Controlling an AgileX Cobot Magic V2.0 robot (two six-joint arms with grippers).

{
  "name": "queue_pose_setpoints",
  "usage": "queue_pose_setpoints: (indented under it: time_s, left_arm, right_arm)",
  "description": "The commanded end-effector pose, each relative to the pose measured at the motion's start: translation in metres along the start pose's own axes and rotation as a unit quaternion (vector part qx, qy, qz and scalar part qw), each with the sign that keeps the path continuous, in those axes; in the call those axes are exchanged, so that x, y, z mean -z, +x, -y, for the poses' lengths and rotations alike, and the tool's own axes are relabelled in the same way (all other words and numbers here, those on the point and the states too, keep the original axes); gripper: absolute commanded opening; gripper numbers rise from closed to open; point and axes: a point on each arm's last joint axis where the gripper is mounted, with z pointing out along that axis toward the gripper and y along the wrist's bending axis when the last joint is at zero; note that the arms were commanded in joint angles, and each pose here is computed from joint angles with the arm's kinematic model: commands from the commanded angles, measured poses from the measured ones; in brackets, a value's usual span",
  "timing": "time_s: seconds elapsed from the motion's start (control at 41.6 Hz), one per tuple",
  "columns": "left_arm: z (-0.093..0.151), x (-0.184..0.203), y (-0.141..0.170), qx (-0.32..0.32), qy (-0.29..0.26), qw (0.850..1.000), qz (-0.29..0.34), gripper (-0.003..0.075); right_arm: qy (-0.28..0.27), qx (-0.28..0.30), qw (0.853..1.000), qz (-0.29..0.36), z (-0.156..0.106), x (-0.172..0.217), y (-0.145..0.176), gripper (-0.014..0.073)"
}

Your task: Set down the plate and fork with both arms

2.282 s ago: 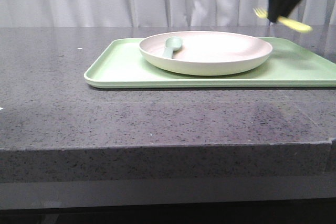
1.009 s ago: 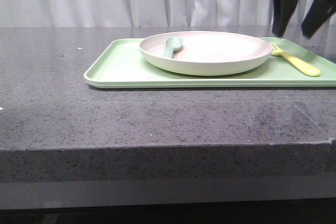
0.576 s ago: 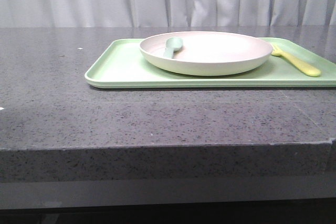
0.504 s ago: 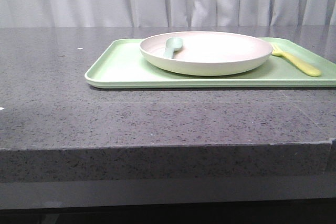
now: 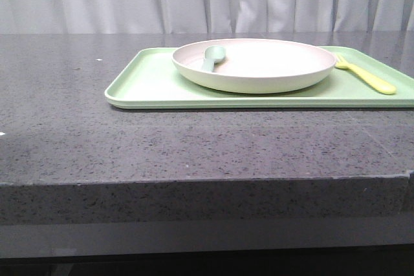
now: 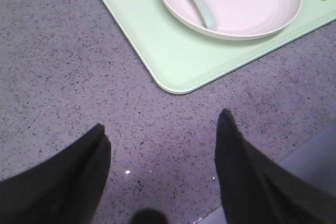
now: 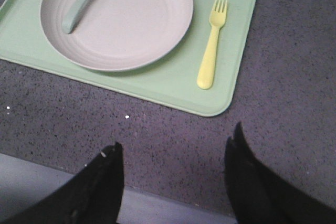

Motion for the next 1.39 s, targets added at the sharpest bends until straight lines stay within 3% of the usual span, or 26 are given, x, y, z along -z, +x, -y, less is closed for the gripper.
queue_pose_setpoints:
  time_s: [0.0, 0.24, 0.408, 0.552, 0.745, 0.793, 1.369]
  left_arm:
    - [0.0, 0.007, -0.012, 0.009, -0.004, 0.999, 0.045, 0.0432]
    - [0.0, 0.007, -0.012, 0.009, -0.004, 0.999, 0.045, 0.0431]
    - [0.0, 0.007, -0.012, 0.009, -0.004, 0.999, 0.045, 0.0419]
    - [0.0, 0.007, -0.012, 0.009, -0.004, 0.999, 0.045, 0.0293]
    - [0.0, 0.007, -0.012, 0.009, -0.004, 0.999, 0.045, 0.002]
    - [0.0, 0.007, -0.012, 0.009, -0.004, 0.999, 0.045, -0.0018]
    - [0.005, 0.019, -0.011, 0.001, -0.007, 0.998, 0.065, -0.0018]
  right_arm:
    - [0.009, 0.012, 0.997, 0.07, 0.002, 0.019, 0.019, 0.0446]
    - [0.013, 0.015, 0.993, 0.112, 0.004, 0.037, 0.078, 0.0446]
    - [0.012, 0.015, 0.992, 0.123, 0.004, 0.039, 0.094, 0.0426]
    - [0.002, 0.011, 0.992, 0.126, 0.002, 0.039, 0.094, 0.0219]
    - [-0.003, 0.008, 0.992, 0.128, 0.002, 0.039, 0.093, -0.0076]
    - [-0.003, 0.008, 0.992, 0.128, 0.002, 0.039, 0.093, -0.0064]
    - [-0.003, 0.008, 0.996, 0.094, 0.002, 0.038, 0.1, -0.0067]
